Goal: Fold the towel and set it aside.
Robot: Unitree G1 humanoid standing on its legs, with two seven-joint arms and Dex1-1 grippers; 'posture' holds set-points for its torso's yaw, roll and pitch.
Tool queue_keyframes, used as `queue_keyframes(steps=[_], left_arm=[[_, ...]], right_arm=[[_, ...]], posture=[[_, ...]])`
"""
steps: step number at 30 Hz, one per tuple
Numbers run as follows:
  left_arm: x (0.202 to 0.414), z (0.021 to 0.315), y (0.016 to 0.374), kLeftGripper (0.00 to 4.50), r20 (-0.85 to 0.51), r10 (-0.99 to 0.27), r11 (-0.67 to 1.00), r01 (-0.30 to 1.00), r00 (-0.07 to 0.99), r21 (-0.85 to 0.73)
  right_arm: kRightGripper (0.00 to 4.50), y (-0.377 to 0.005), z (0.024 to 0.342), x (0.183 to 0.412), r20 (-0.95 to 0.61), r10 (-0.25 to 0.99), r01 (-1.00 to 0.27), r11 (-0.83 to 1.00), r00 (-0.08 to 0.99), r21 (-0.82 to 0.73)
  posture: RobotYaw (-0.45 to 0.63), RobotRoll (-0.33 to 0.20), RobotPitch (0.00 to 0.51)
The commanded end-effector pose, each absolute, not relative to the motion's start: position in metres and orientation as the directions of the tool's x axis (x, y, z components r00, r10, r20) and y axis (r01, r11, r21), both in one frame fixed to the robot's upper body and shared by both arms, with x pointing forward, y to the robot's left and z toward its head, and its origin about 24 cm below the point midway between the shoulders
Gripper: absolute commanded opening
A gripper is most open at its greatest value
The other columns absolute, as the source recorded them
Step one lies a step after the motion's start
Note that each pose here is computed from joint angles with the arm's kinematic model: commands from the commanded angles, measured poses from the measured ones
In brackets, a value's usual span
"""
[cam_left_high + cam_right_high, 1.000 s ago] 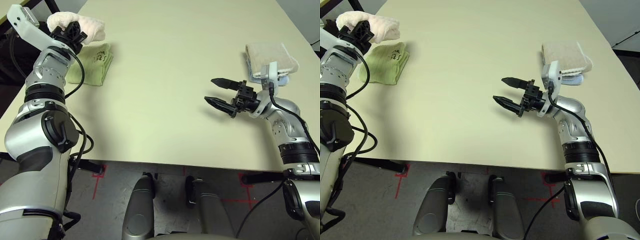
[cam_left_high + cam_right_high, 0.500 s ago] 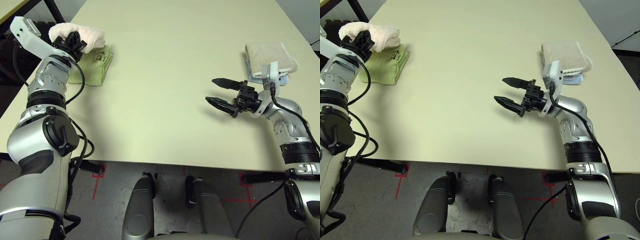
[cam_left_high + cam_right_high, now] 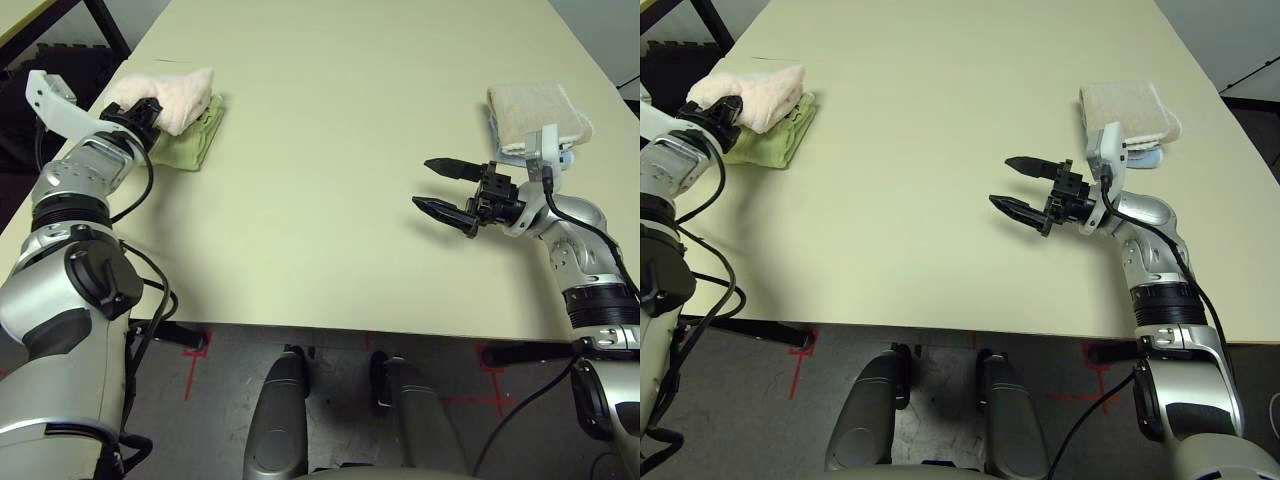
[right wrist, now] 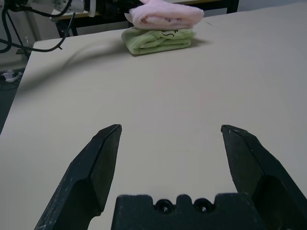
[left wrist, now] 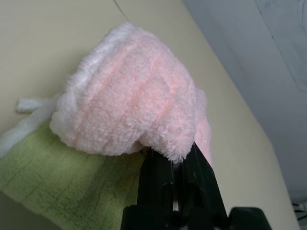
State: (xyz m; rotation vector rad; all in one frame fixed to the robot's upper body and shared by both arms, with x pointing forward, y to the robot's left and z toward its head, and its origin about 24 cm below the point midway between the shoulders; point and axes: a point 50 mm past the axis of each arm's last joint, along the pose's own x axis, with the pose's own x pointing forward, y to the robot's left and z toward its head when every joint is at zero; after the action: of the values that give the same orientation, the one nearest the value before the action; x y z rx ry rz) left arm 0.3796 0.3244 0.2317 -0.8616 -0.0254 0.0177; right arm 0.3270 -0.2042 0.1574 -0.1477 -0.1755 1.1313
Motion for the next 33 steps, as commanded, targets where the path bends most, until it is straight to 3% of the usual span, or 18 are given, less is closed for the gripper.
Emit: queue_keyframes(steps=[1,4,7,10,15,20,27,30,33], left_arm=[[0.373,0.234,0.329,0.03,-0.026,0.012,0.608,-0.027,1.0,-0.794],[0.37,0.232,0.326,0.03,-0.061,-0.02,0.593,-0.038,0.998,-0.804],[0.367,0.227,0.325,0.83,-0.101,-0.03,0.586,-0.064,0.994,-0.808],[0.364,0.217,0.324,1.92,-0.138,-0.033,0.57,-0.095,0.99,-0.816],[0.361,0.206,0.324,2.65,-0.19,-0.016,0.547,-0.15,0.982,-0.824],[0.355,0.2,0.328,4.47,-0.284,-0.008,0.544,-0.234,0.959,-0.806],[0.339,0.204,0.341,4.47,-0.397,0.064,0.646,-0.341,0.916,-0.683],[0.336,0.219,0.327,4.47,-0.347,-0.02,0.816,-0.186,0.938,-0.548],[0.324,0.232,0.295,4.47,-0.292,-0.3,0.914,0.186,0.908,-0.361]], right_arm=[[4.5,-0.204,0.154,0.327,0.041,0.914,-0.891,0.402,0.403,-0.212],[4.5,-0.203,0.153,0.328,0.038,0.917,-0.894,0.396,0.397,-0.211],[4.5,-0.203,0.152,0.328,0.036,0.919,-0.896,0.392,0.393,-0.211],[4.5,-0.202,0.153,0.329,0.034,0.921,-0.897,0.386,0.388,-0.214],[4.5,-0.201,0.153,0.328,0.03,0.923,-0.899,0.38,0.383,-0.217],[4.5,-0.201,0.153,0.329,0.031,0.923,-0.899,0.38,0.382,-0.221],[4.5,-0.198,0.154,0.332,0.042,0.923,-0.897,0.382,0.382,-0.223],[4.5,-0.197,0.157,0.334,0.059,0.919,-0.889,0.394,0.391,-0.232],[4.5,-0.199,0.161,0.337,0.085,0.906,-0.875,0.423,0.415,-0.237]], posture=[[0.14,0.0,0.206],[0.15,0.0,0.207],[0.15,0.0,0.206],[0.15,0.0,0.206],[0.15,0.0,0.206],[0.15,0.0,0.203],[0.17,0.0,0.204],[0.17,0.0,0.207],[0.17,0.0,0.203]])
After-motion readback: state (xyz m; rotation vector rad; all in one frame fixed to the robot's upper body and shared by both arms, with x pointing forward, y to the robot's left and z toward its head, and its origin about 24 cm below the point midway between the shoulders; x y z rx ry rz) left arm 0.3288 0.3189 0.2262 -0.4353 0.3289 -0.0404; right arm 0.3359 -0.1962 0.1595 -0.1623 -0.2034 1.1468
